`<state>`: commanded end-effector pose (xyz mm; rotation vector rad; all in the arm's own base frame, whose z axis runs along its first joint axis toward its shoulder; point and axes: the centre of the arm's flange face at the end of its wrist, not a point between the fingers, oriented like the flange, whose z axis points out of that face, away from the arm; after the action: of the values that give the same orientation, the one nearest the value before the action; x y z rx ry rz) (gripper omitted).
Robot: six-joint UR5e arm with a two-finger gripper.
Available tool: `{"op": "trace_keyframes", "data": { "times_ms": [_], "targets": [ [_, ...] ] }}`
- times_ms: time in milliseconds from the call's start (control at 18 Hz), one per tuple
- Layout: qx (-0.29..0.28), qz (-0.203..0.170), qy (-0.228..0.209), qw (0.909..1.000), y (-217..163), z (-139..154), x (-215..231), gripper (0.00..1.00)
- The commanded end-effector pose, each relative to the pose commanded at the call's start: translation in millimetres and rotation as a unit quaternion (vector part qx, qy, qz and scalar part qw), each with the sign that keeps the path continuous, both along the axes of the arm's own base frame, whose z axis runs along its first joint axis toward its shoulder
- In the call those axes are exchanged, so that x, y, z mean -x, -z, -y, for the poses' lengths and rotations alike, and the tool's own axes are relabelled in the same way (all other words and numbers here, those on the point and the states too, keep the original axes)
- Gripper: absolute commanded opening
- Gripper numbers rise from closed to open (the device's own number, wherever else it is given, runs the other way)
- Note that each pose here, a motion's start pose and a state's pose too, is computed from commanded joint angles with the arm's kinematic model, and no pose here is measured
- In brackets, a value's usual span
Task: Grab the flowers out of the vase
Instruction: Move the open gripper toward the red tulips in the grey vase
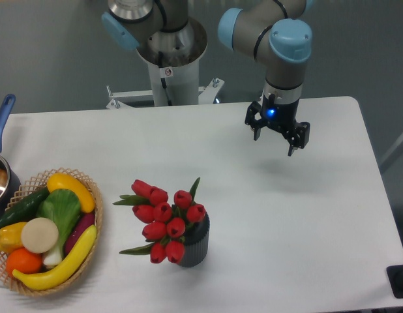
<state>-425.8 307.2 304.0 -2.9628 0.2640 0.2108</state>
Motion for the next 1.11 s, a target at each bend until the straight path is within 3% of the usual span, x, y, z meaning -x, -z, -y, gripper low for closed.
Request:
{"op": "trace_keyframes", "data": {
  "times_ms": [444,833,1111],
  "targets": [
    [-0.013,0.001,0.009,0.9999,-2,-6,-4,1.00],
    [-0.127,0.036,0.013,0.9912,-9,-13,-12,1.00],
    [-0.172,0.044,0.027,0.9837,-11,-22,-25,1.00]
  ]
}}
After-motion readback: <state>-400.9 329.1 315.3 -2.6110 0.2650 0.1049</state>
